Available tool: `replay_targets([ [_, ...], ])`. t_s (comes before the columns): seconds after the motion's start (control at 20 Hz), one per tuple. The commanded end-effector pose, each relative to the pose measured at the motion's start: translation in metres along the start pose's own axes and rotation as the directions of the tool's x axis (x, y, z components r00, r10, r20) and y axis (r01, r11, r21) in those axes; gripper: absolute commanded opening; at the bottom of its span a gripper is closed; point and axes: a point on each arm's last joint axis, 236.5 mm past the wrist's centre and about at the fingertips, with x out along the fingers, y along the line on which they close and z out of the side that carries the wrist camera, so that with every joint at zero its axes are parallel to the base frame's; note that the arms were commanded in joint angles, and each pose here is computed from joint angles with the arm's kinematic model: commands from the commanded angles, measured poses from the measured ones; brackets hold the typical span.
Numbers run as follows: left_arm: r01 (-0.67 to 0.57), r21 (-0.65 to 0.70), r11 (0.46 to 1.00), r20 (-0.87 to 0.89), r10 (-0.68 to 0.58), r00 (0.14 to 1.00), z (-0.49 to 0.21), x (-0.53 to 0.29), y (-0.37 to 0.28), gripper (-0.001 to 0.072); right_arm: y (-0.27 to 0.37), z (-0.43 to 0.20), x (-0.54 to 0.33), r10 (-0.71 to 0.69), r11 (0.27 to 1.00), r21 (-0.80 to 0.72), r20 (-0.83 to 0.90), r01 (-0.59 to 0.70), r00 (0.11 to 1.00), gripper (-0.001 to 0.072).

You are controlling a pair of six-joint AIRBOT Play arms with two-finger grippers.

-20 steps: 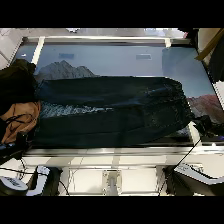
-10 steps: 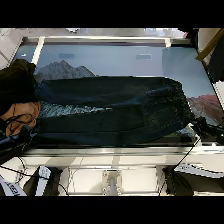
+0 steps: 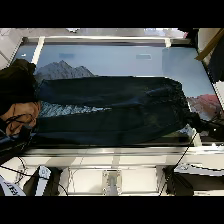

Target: Fold the clothes and pants, and hang the long-sleeved shirts on hangers.

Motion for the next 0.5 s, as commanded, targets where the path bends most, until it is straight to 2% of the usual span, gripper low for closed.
replay_targets([
  [0.0, -0.094, 0.051, 0.994, 0.027, 0.092, 0.995, 0.019, -0.019, 0.012, 0.0011, 0.03, 0.005, -0.022, 0.089, 0.994, -0.055, -0.018, -0.09, 0.996, 0.0057],
  [0.1, -0.139, 0.113, 0.984, 0.074, 0.131, 0.989, 0.044, -0.045, 0.008, 0.0011, 0.045, 0.012, -0.06, 0.118, 0.99, -0.079, -0.018, -0.119, 0.993, 0.0056],
  [0.2, -0.133, 0.149, 0.98, 0.13, 0.114, 0.985, 0.067, -0.067, -0.009, 0.0011, 0.053, 0.007, -0.099, 0.091, 0.989, -0.109, -0.039, -0.095, 0.995, 0.0056],
  [0.35, -0.095, 0.23, 0.969, 0.12, 0.068, 0.99, 0.073, -0.091, -0.043, 0.0011, 0.049, -0.019, -0.151, -0.062, 0.986, -0.162, -0.103, 0.045, 0.993, 0.0056],
  [0.45, -0.085, 0.282, 0.956, 0.079, 0.065, 0.995, 0.065, -0.099, -0.056, 0.0011, 0.055, -0.02, -0.174, -0.141, 0.972, -0.195, -0.057, 0.128, 0.988, 0.0055],
])
